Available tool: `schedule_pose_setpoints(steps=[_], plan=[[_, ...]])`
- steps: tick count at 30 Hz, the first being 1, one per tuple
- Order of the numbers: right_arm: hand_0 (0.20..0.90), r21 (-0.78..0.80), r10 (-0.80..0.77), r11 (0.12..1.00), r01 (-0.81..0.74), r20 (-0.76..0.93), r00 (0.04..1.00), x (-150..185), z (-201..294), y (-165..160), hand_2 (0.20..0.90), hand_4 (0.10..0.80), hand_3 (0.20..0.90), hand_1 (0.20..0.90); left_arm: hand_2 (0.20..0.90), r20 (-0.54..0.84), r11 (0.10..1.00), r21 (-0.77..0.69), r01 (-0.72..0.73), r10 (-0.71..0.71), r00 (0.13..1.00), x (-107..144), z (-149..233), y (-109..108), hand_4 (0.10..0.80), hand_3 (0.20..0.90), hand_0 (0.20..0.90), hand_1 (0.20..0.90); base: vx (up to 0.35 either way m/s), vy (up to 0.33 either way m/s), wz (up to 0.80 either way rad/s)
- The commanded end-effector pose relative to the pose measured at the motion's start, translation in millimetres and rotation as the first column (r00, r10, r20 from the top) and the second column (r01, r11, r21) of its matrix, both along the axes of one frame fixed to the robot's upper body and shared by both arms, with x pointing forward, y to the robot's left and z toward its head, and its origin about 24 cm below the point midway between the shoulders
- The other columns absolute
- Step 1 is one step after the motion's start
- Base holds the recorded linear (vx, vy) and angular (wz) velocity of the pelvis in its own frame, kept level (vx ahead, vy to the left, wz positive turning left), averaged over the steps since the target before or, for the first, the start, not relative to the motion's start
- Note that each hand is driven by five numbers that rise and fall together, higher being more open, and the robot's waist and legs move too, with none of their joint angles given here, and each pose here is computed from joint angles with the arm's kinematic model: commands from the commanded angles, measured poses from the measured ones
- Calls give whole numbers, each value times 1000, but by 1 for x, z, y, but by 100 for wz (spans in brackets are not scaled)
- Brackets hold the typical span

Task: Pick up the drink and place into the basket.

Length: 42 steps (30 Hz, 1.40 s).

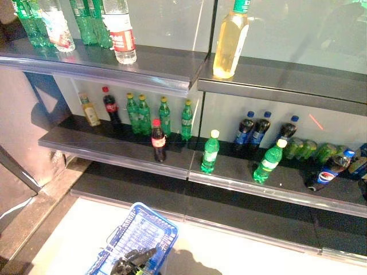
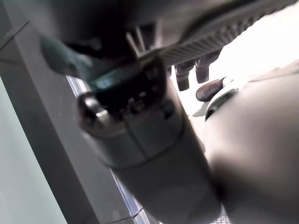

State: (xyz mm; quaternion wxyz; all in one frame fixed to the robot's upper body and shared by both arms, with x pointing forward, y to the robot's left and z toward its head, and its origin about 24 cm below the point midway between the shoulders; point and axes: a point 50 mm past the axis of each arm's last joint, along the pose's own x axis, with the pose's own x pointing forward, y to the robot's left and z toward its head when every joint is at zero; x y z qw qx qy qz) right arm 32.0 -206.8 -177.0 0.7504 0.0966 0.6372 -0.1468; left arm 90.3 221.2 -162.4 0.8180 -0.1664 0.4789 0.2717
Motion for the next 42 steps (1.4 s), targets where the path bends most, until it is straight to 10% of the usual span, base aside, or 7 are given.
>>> schedule_pose_setpoints(steps=[1, 24, 42], plan=[[900, -85, 11, 996, -17, -70, 997, -3, 4, -23, 900, 800, 900, 900, 300, 8, 989, 33, 147, -147, 989, 11, 1, -8, 100, 200, 300, 300, 0, 0, 0], [900, -295, 19, 953, -61, -143, 990, -5, 8, -39, 900, 800, 900, 900, 300, 38, 991, 29, 130, -131, 991, 13, 3, -5, 100, 200, 300, 300, 0, 0, 0], [900, -601, 461, 794, -88, 502, 732, 149, 94, -24, 900, 800, 900, 900, 300, 65, 987, 90, 136, -142, 988, 16, 13, 18, 100, 200, 300, 300, -16, -43, 1]])
